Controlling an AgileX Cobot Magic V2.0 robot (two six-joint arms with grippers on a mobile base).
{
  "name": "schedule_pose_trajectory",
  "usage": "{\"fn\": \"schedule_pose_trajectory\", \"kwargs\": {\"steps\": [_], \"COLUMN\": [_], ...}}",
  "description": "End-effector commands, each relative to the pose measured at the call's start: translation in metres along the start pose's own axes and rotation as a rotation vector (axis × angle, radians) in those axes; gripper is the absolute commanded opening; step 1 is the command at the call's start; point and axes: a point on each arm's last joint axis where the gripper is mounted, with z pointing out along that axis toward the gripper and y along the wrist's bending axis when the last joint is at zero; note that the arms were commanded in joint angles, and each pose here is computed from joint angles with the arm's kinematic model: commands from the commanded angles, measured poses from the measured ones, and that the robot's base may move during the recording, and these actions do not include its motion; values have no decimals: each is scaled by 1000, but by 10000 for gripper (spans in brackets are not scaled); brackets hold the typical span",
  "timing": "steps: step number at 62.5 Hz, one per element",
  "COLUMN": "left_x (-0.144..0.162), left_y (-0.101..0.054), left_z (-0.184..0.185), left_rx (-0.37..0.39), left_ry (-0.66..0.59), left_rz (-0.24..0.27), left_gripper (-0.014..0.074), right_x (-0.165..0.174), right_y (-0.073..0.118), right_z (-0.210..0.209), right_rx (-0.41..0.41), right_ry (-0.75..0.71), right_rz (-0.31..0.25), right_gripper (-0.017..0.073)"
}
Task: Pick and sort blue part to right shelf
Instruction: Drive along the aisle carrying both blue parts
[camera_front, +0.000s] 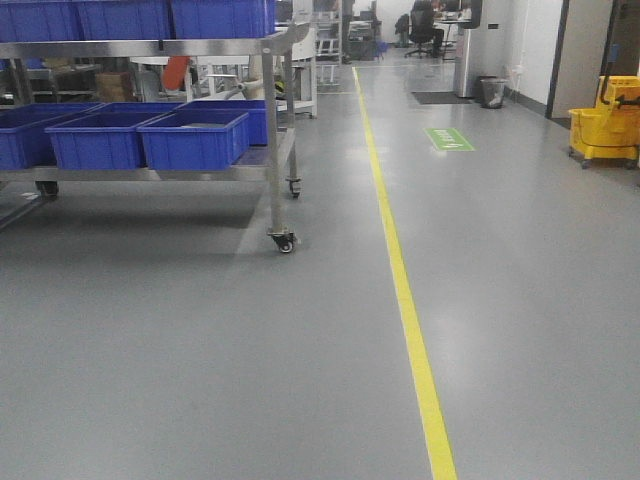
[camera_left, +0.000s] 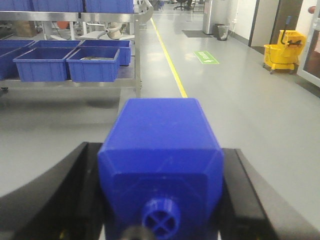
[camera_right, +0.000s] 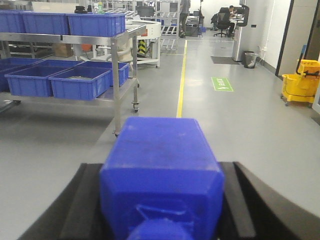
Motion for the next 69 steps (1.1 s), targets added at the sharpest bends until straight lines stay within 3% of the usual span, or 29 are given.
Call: {"fn": "schedule_pose_trajectory", "kwargs": {"steps": [1, 69], "left_x": [-17, -17], "left_y": [0, 0], "left_z": [-2, -2], "left_rx": [-2, -2], "left_ry": [-105, -105], "left_rz": [-2, -2], "left_gripper": [332, 332], "right_x": [-17, -17], "right_y": [0, 0], "right_z": [-1, -1], "right_rx": [3, 3], "right_ry": [-114, -114], "right_rz": [-17, -17], "right_gripper": [428, 428]}}
